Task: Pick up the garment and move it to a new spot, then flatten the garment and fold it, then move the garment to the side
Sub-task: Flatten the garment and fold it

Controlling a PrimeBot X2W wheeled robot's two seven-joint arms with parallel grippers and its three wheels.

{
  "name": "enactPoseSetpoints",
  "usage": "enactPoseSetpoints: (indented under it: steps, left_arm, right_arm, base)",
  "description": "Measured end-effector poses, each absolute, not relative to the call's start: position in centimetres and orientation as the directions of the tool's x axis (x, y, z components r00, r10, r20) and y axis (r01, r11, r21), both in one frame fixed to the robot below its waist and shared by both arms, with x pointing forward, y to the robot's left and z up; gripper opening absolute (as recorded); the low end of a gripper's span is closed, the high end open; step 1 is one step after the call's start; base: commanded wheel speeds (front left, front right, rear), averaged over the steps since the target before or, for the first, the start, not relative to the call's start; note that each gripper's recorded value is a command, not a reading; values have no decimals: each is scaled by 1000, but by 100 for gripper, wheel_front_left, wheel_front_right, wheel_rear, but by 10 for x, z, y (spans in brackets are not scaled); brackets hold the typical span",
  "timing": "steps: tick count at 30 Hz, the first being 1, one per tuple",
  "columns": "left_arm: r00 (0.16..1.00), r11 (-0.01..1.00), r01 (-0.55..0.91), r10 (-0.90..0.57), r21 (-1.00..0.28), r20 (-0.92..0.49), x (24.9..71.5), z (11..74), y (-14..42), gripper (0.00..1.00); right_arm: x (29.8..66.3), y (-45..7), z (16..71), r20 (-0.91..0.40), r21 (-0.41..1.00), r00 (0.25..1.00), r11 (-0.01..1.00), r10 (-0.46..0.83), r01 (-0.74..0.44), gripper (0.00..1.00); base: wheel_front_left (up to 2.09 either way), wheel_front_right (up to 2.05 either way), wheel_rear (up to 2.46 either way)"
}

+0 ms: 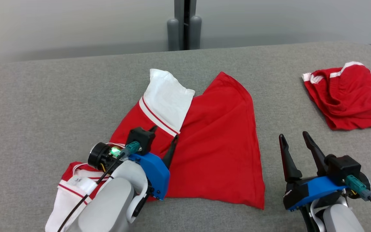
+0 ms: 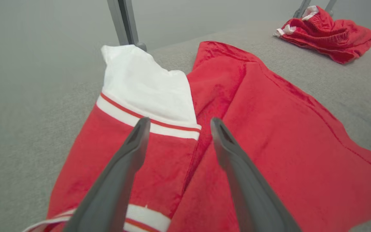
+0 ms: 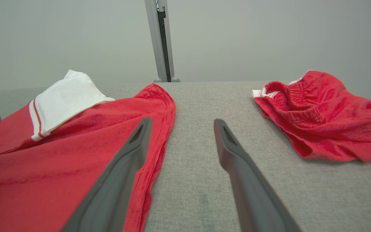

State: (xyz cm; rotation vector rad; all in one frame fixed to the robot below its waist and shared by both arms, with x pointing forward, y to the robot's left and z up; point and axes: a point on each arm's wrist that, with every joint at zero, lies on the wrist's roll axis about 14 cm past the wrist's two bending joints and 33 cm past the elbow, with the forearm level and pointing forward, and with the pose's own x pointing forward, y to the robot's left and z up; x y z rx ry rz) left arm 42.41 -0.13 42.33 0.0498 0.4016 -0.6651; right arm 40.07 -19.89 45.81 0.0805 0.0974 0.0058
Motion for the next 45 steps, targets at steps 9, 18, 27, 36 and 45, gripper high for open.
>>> enactPoseSetpoints:
  steps: [9,18,27,36,45]
  left_arm:
    - [620,769,637,-557,-61,-552,428,369,-13,100]
    - [690,817,576,-494,-12,-529,468,370,-5,0]
    - [867,903,430,-405,25,-291,570,446,33,0]
    - [958,962,269,-263,47,-113,640,503,84,0]
    - [988,987,156,-155,42,-20,667,535,123,0]
  right_arm:
    - [400,-209,451,-118,75,993,997,-18,27,100]
    - [402,-217,444,-128,81,991,995,-40,51,100]
    - [410,-218,436,-141,88,989,995,-43,56,100]
    - [410,-235,428,-160,74,983,992,-89,102,100]
    - [412,-241,427,-160,71,981,990,-106,119,100]
  base:
    - [0,0,0]
    - [0,0,0]
    - [0,0,0]
    - [0,0,0]
    - [0,0,0]
